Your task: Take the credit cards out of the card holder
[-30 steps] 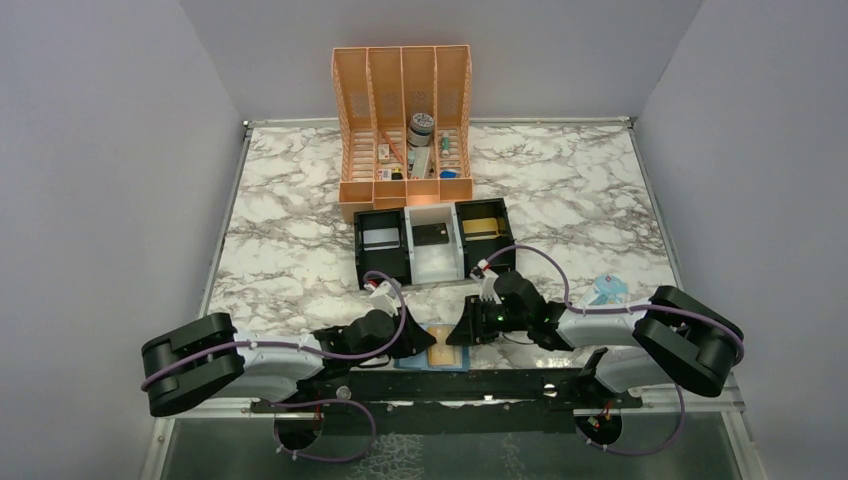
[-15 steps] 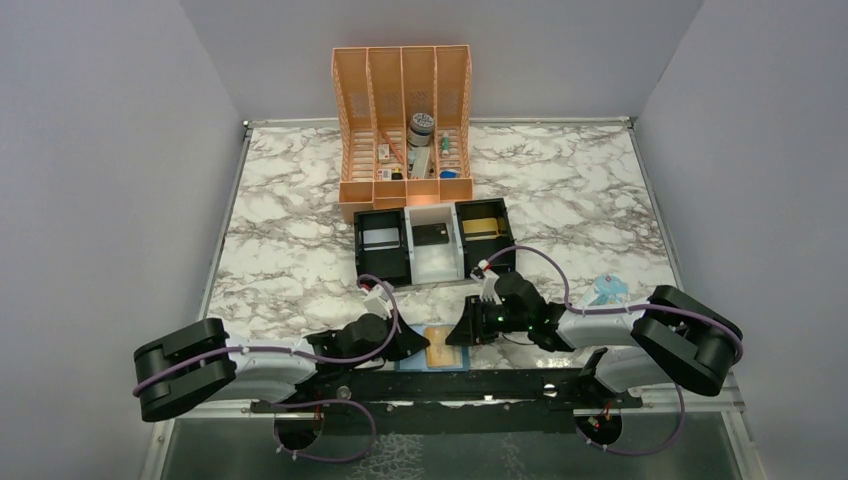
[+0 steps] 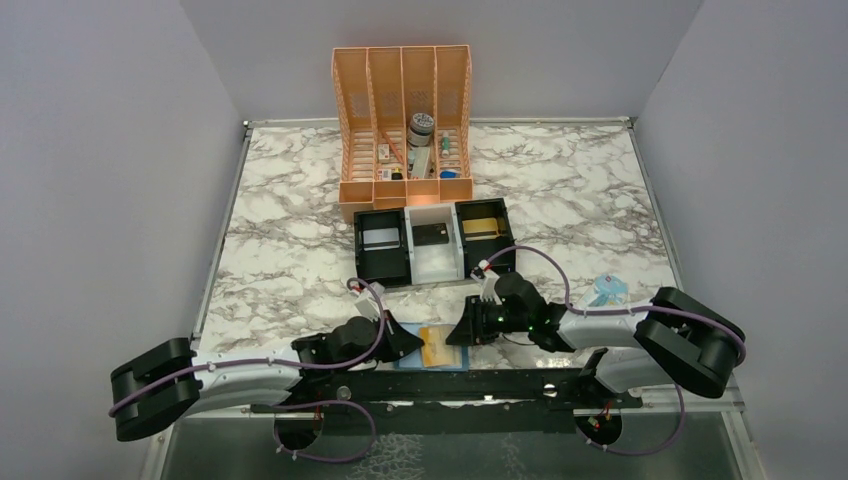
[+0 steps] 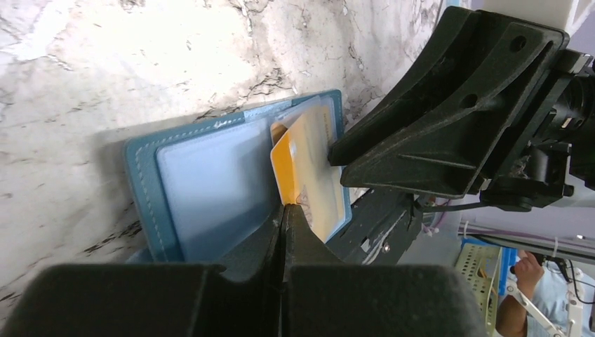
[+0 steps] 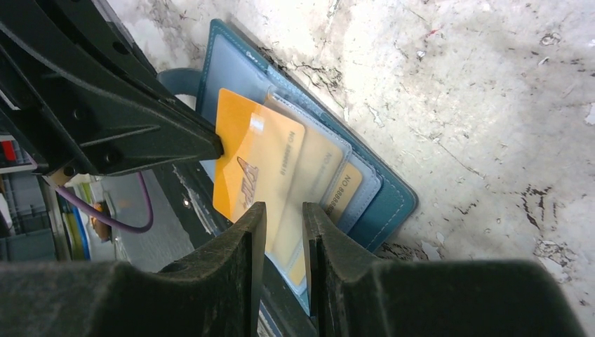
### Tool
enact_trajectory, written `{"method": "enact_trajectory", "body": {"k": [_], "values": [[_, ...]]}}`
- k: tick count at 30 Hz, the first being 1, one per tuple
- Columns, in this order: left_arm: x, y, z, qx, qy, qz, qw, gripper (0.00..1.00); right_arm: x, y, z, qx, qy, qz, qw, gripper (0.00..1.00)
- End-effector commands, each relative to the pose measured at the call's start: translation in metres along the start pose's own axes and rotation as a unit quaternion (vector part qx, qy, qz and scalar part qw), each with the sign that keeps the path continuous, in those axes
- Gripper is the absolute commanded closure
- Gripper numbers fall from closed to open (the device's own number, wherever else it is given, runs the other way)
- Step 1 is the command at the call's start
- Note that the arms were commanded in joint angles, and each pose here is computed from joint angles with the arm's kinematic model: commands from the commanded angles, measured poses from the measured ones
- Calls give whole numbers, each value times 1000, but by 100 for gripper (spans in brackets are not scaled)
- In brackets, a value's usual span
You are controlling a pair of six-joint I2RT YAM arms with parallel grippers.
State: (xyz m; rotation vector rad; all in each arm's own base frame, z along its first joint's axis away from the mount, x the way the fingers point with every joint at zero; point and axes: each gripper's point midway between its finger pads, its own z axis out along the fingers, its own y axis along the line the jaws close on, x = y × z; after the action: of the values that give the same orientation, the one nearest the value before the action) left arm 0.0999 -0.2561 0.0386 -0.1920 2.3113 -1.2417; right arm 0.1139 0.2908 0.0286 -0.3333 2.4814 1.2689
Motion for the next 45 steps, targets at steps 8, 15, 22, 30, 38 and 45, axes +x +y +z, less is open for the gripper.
{"method": "enact_trajectory", "body": {"k": [8,15,22,30,38,45], "values": [[-9,23,-10,-54,-24,23,998,100,2,-11,-5,49,22,-34,998,73],[-9,17,-9,-49,-18,30,998,100,-18,31,-10,-21,8,-83,996,70],[-10,11,-6,-48,-15,39,998,100,-7,35,9,-31,38,-81,995,67],[-4,2,-4,-16,-6,33,999,87,19,-15,17,44,53,-21,997,67],[8,1,-2,-2,22,18,1000,73,32,-32,13,62,50,5,997,67],[13,-7,-1,19,37,11,999,73,35,-35,12,63,49,8,997,68]]}}
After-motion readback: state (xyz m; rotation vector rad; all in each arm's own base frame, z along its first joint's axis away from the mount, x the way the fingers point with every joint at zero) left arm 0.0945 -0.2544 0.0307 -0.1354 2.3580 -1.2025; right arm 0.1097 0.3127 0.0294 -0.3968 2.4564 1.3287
